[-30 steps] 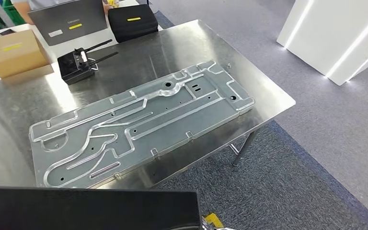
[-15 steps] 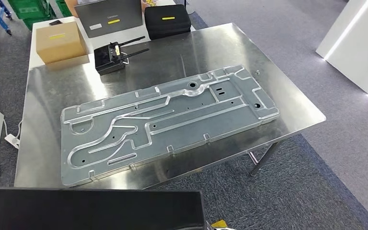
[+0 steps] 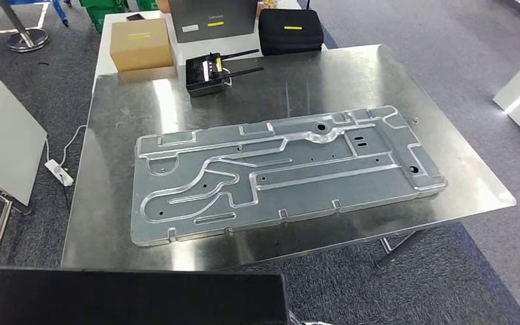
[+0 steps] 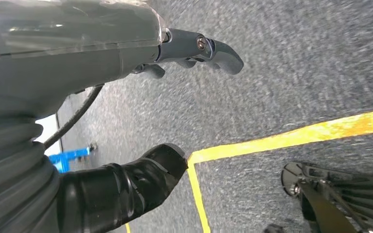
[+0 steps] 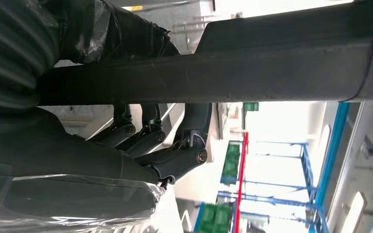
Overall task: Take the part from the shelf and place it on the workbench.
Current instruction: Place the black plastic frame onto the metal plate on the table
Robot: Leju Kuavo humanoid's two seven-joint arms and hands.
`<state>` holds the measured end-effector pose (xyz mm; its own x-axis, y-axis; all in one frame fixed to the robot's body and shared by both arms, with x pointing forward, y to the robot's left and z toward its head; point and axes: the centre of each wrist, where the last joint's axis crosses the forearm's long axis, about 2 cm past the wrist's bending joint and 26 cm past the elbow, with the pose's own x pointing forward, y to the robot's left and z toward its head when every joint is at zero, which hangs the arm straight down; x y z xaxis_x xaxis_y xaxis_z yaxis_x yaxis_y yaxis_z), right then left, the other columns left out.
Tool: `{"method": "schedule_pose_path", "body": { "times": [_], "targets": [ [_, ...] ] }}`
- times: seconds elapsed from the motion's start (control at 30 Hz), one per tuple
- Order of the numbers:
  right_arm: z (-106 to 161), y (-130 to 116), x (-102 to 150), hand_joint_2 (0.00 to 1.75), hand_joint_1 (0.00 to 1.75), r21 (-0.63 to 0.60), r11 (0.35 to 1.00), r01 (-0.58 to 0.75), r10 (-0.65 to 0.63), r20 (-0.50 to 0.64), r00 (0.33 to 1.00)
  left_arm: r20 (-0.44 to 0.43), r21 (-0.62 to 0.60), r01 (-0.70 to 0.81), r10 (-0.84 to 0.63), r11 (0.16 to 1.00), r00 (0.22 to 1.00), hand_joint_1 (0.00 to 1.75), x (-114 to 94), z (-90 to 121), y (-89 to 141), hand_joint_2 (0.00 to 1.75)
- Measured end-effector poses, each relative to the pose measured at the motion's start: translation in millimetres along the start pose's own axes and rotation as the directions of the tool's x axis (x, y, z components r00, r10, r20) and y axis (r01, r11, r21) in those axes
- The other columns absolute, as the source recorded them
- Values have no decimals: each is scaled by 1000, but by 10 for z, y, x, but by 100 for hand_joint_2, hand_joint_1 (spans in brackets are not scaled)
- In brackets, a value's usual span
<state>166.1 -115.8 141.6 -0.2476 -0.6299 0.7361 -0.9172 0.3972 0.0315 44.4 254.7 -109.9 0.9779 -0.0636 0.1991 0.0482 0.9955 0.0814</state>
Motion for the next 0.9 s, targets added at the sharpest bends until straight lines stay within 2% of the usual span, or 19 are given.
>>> {"method": "schedule_pose_path", "body": {
  "times": [0.4,0.6,0.7,0.9],
  "targets": [
    [6,-3,4,175,175,-8,1000,-2,2,7,1000,0,2,0,0,1000,1000,0,3,1,-6,175],
    [-14,8,-4,175,175,-55,998,2,-3,-25,1000,-4,0,11,-11,1000,1000,0,-20,1,3,175],
    [-119,-122,-2,175,175,-90,996,-12,7,-59,998,3,-11,20,-20,1000,1000,0,-4,-1,8,175],
    [-538,-623,93,175,175,-127,990,-60,50,-83,995,15,-30,43,-43,999,999,0,34,-10,43,175]
  ]
}}
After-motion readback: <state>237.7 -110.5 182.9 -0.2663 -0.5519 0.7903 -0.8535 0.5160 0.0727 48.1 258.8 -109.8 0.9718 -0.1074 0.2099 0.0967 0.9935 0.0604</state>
